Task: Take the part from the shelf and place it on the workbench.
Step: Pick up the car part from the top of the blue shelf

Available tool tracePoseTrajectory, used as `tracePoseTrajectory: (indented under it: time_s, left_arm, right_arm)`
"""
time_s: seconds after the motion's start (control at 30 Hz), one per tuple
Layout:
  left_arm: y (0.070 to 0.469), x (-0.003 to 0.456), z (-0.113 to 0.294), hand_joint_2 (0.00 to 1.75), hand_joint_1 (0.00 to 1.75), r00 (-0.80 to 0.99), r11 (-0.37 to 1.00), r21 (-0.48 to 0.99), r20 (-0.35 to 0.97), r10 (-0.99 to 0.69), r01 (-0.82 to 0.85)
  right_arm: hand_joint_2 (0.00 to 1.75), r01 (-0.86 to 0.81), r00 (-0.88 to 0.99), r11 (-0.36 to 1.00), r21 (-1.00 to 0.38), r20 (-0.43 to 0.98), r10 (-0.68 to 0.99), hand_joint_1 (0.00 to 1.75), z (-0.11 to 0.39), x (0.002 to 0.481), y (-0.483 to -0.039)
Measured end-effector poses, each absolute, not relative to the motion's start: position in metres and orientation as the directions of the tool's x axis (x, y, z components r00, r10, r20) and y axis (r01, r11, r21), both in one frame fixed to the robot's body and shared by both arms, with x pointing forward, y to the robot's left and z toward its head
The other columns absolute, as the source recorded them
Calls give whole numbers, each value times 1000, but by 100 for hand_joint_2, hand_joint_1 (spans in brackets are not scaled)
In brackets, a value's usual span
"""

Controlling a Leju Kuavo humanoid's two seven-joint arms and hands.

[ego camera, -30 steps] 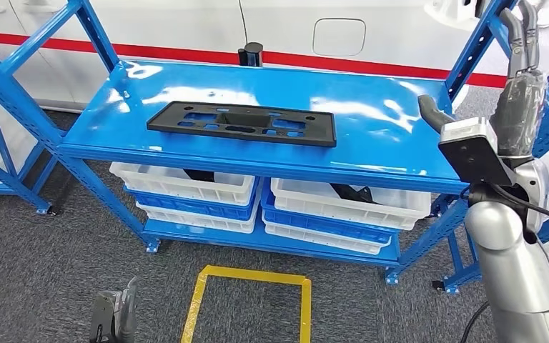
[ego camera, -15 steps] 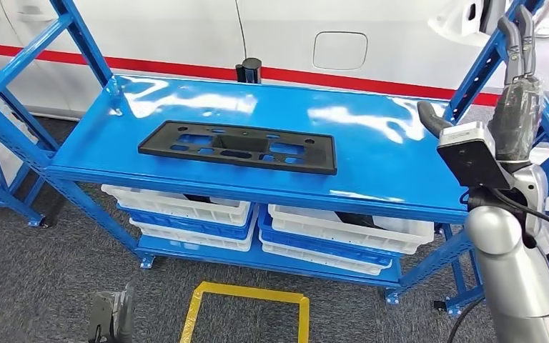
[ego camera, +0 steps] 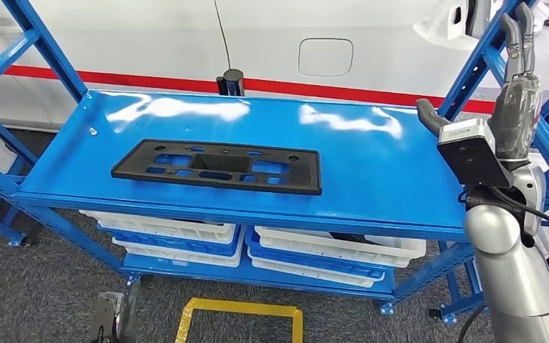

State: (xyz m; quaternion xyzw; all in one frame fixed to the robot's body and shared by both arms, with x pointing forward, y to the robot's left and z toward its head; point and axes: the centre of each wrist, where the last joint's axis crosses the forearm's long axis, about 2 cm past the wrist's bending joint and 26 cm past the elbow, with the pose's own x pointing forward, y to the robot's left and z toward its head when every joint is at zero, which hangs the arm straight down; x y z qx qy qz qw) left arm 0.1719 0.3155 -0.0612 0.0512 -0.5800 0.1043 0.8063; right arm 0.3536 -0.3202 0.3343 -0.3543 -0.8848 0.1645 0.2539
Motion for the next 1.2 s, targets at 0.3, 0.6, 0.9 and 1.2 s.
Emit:
tracePoseTrajectory:
  time_s: [0.3, 0.6, 0.9, 1.2]
  left_arm:
    - [314, 179, -60, 0, 0, 300, 973, -47, 947, 115, -225]
    - [312, 179, -61, 0, 0, 305, 973, -51, 945, 120, -225]
    - [313, 179, -61, 0, 0, 312, 973, -49, 942, 119, -225]
    - [313, 183, -60, 0, 0, 306, 973, -54, 944, 122, -223]
  right_arm:
    - [175, 547, -622, 690, -473, 323, 714, 0, 337, 356, -323]
    - [175, 545, -620, 690, -476, 326, 714, 0, 337, 358, -324]
    - [175, 539, -624, 696, -474, 331, 708, 0, 337, 359, -320]
    - [175, 546, -625, 694, -470, 324, 711, 0, 339, 360, -320]
